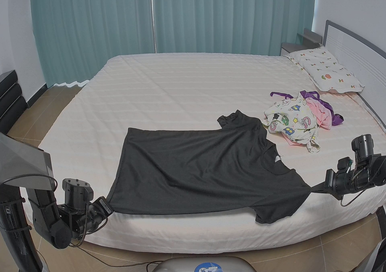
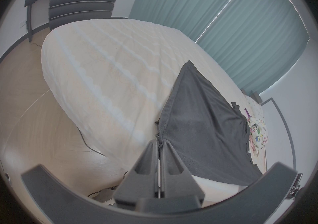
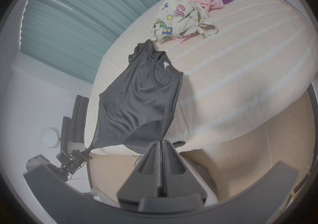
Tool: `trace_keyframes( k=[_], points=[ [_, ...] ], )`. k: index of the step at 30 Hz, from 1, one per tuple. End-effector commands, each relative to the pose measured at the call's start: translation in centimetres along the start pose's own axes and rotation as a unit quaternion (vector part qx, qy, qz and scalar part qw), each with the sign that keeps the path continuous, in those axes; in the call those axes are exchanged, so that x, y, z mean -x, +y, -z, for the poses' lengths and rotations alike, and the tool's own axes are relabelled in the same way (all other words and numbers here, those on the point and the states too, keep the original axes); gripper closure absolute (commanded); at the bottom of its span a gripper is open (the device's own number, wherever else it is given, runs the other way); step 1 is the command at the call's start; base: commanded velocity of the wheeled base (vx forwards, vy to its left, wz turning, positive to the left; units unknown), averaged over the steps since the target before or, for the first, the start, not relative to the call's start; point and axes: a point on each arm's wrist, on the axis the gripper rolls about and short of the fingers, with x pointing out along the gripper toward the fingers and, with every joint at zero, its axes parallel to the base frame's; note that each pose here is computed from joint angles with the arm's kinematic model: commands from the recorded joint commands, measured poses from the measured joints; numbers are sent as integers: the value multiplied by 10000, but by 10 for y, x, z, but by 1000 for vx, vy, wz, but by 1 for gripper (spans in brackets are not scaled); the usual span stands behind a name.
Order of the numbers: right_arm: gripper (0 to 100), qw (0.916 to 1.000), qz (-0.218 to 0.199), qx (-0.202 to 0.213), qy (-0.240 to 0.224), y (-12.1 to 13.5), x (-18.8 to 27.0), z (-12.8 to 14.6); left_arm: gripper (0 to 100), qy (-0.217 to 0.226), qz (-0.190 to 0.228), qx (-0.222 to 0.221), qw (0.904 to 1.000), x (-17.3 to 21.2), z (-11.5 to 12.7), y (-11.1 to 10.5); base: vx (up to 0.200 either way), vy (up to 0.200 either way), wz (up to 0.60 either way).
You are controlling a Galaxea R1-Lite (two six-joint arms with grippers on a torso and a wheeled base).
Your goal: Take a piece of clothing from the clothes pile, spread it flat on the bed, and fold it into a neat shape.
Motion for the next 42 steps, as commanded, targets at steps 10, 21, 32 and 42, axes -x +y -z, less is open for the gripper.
trace_keyframes(
  k=[10, 21, 32, 42],
  points=[
    [100, 9962, 540, 127, 667, -37, -66, 2, 100, 470, -450, -147, 9978, -29, 20, 12, 0, 0, 0],
    [0, 9967, 405, 236, 656, -28, -73, 2, 100, 429, -429, -109, 9981, -28, 18, 12, 0, 0, 0],
    [0, 9986, 480, -152, -152, -25, -135, -9, 100, 473, -504, -196, 9974, -25, 19, 15, 0, 0, 0],
    [0, 9973, 537, -186, -472, -27, -151, -19, 100, 452, -585, -377, 9966, -21, 17, 20, 0, 0, 0]
  ],
)
